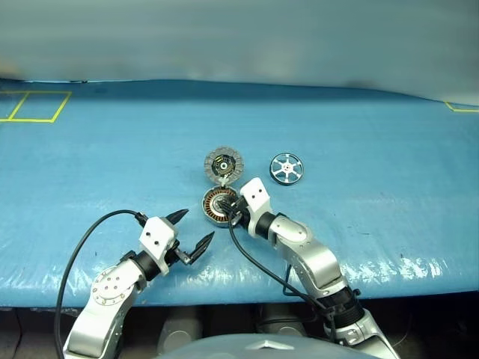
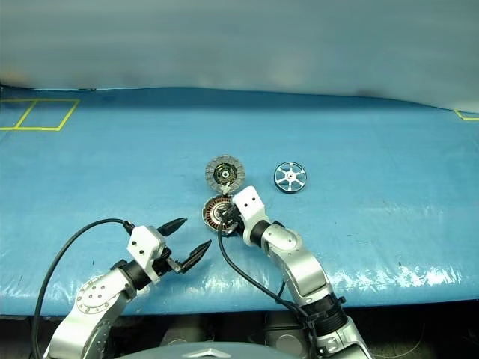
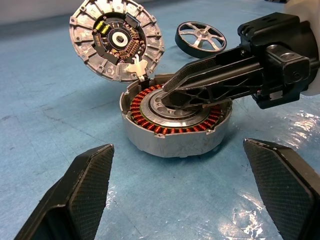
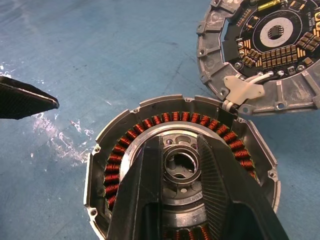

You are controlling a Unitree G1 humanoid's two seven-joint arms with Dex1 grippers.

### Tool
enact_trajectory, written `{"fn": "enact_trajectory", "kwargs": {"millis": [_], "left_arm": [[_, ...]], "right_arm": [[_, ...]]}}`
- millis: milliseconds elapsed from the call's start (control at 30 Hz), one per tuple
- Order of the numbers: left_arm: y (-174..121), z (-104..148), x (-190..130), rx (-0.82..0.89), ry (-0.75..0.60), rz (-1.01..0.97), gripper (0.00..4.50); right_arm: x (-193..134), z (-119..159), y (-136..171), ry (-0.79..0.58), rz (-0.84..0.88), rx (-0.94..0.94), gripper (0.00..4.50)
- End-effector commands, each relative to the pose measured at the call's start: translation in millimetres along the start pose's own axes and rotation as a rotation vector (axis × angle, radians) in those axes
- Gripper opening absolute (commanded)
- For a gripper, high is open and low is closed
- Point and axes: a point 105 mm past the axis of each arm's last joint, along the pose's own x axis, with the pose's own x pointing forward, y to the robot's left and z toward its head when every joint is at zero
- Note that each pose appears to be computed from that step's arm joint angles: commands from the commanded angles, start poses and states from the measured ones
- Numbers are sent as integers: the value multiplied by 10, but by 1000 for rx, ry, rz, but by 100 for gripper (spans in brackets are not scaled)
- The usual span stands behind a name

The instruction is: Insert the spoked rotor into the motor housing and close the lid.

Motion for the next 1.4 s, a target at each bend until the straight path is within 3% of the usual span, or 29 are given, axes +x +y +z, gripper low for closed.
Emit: {"fn": "enact_trajectory", "kwargs": {"millis": [33,100,333,500,633,833,1200,1400], "left_arm": [[-13,77,15,21,-36,-6,450],[-12,79,17,20,-37,-6,450],[-15,85,30,24,-36,-11,450],[-18,86,31,25,-35,-11,450],[-21,85,34,24,-34,-12,450],[-28,87,45,25,-37,-16,450],[-15,82,45,78,-35,11,450],[-62,37,42,13,-25,-17,450]], "right_arm": [[13,22,68,-9,30,8,66],[13,14,74,-7,33,13,66],[0,128,75,-49,29,30,294],[-127,442,143,-135,76,73,294],[-181,540,136,-126,59,64,199],[-148,468,133,26,26,-95,2],[-69,382,121,126,-11,-78,2],[-86,293,64,179,-33,-75,2]]}}
